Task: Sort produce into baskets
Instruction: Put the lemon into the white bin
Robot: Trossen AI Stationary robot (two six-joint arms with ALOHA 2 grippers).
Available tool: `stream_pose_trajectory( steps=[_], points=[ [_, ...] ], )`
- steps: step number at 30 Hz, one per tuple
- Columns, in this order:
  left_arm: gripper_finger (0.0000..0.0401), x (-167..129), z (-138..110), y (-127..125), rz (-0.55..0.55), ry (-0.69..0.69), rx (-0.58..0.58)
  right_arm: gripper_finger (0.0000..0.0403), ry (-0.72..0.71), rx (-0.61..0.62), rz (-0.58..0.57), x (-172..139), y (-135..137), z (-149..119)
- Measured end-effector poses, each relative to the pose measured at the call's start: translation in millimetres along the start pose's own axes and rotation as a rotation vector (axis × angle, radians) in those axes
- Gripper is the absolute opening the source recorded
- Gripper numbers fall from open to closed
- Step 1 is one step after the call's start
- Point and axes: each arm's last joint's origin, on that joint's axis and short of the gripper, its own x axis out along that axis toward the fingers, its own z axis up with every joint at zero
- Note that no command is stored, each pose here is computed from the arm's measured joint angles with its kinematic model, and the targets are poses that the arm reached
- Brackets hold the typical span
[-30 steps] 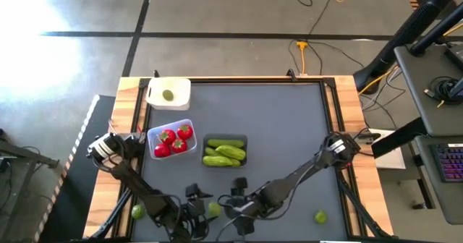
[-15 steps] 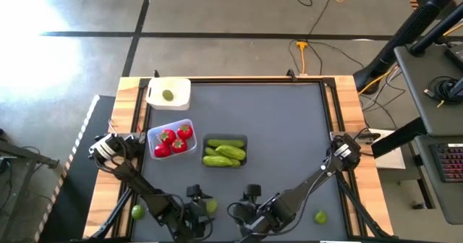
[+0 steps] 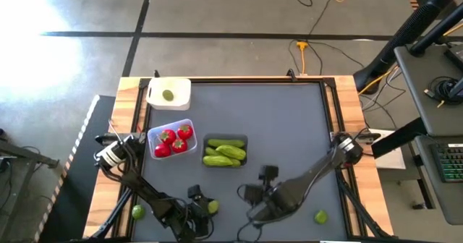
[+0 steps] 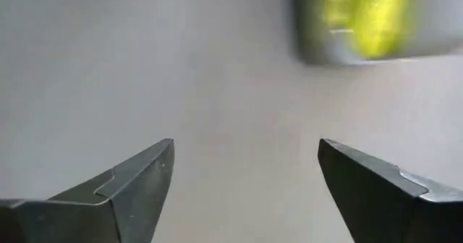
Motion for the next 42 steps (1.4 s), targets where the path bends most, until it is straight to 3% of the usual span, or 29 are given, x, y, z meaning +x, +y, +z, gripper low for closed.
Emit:
stream_pose_trajectory(
  steps=[3,8,12,14,18,20,25,30,35,37,42],
  points=[
    [0.0152,1,1,-1,0.003,-0.031,-0.012,0.0308,-0.024,-0.010,-0.014,-13,-13,-1],
    [0.0147,-9,12,4,0.010,-0.023,-0.061,0.0281,0.052,-0.116,-0.098,-26,-38,-19],
    [0.0152,-36,40,10,-0.021,-0.036,-0.212,0.0260,0.031,-0.067,-0.187,-50,-84,-22],
    [0.0164,-52,59,15,-0.048,-0.056,-0.261,0.0251,-0.010,-0.005,-0.135,-61,-100,-20],
    [0.0162,-82,105,36,-0.098,-0.115,-0.399,0.0235,0.100,0.161,0.121,-82,-123,-26],
    [0.0157,-94,123,52,-0.085,-0.137,-0.435,0.0227,0.089,0.214,0.178,-95,-129,-32],
    [0.0155,-103,162,112,0.014,-0.101,-0.501,0.0213,0.056,0.267,0.239,-112,-127,-54],
    [0.0155,-101,186,182,0.220,-0.057,-0.514,0.0204,0.006,0.298,0.212,-122,-115,-73],
    [0.0155,-96,195,257,0.435,0.028,-0.699,0.0195,0.048,0.199,0.249,-128,-114,-80],
    [0.0155,-93,198,288,0.493,0.068,-0.720,0.0190,0.036,0.138,0.250,-134,-124,-81],
    [0.0155,-84,187,367,0.685,0.185,-0.775,0.0173,-0.078,0.077,0.144,-139,-156,-75]
  ],
)
